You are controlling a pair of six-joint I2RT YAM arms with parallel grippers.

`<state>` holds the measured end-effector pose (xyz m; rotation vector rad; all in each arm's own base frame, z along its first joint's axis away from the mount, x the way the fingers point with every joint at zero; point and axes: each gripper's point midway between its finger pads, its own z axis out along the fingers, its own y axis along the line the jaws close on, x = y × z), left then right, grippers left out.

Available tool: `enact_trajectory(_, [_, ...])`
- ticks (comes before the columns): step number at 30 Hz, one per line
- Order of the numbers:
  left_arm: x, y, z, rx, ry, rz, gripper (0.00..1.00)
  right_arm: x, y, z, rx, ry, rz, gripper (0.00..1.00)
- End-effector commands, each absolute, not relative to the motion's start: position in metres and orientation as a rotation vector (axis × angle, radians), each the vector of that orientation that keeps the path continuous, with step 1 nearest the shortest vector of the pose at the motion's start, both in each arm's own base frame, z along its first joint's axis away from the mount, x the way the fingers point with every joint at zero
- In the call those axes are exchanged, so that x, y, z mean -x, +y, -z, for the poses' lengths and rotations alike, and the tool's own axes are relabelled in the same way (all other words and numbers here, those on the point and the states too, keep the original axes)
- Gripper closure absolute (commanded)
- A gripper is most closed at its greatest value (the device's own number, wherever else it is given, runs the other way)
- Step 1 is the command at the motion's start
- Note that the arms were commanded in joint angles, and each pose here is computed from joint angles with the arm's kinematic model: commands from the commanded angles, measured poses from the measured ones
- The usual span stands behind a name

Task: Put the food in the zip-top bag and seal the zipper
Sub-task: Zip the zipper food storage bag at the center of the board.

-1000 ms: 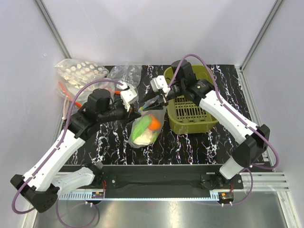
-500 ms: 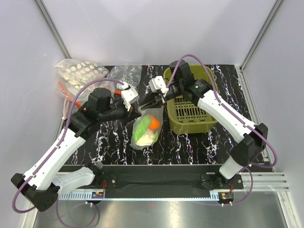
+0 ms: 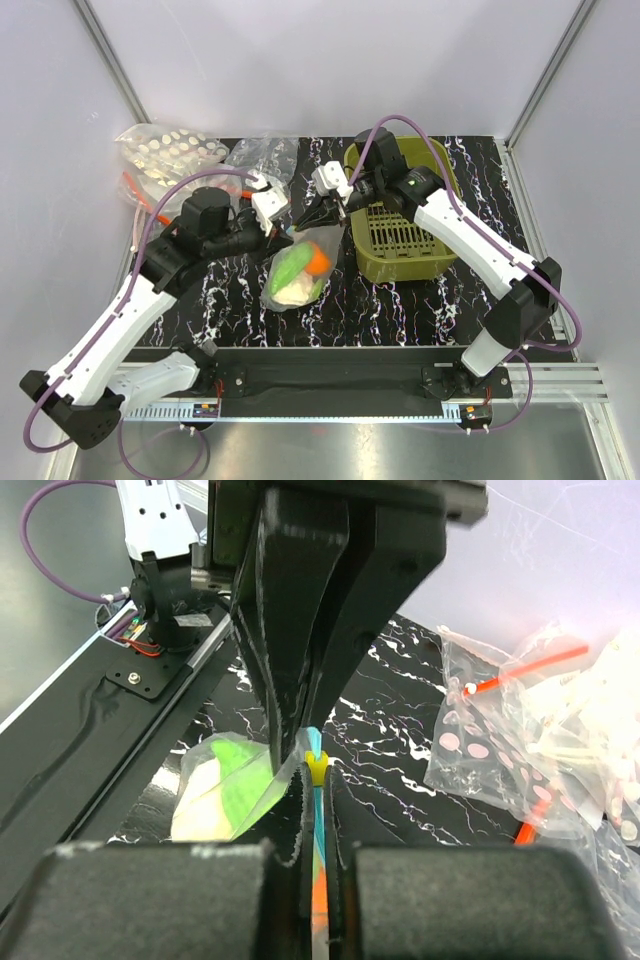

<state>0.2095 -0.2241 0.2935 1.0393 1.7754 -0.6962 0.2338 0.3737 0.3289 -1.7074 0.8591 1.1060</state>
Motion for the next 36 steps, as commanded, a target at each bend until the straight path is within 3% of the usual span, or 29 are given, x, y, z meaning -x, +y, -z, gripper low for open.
enact_trajectory(1, [-0.211, -0.216, -0.365, -0.977, 1.526, 0.627, 1.00, -0.231, 0.377, -0.332, 1.718, 0.838, -1.114, 1.00])
enact_trajectory(20, [-0.200, -0.208, -0.360, -1.031, 1.575, 0.611, 1.00, -0.240, 0.382, -0.346, 1.670, 0.832, -1.168, 1.00])
enact_trajectory(25, [-0.200, -0.207, -0.352, -1.038, 1.595, 0.606, 1.00, -0.238, 0.381, -0.366, 1.646, 0.787, -1.138, 0.58])
enact_trajectory(30, [-0.196, -0.209, -0.353, -1.054, 1.585, 0.625, 1.00, -0.235, 0.380, -0.380, 1.633, 0.743, -1.123, 0.48])
enact_trajectory(36, [-0.197, -0.211, -0.352, -1.070, 1.588, 0.631, 1.00, -0.233, 0.381, -0.387, 1.634, 0.714, -1.129, 0.46])
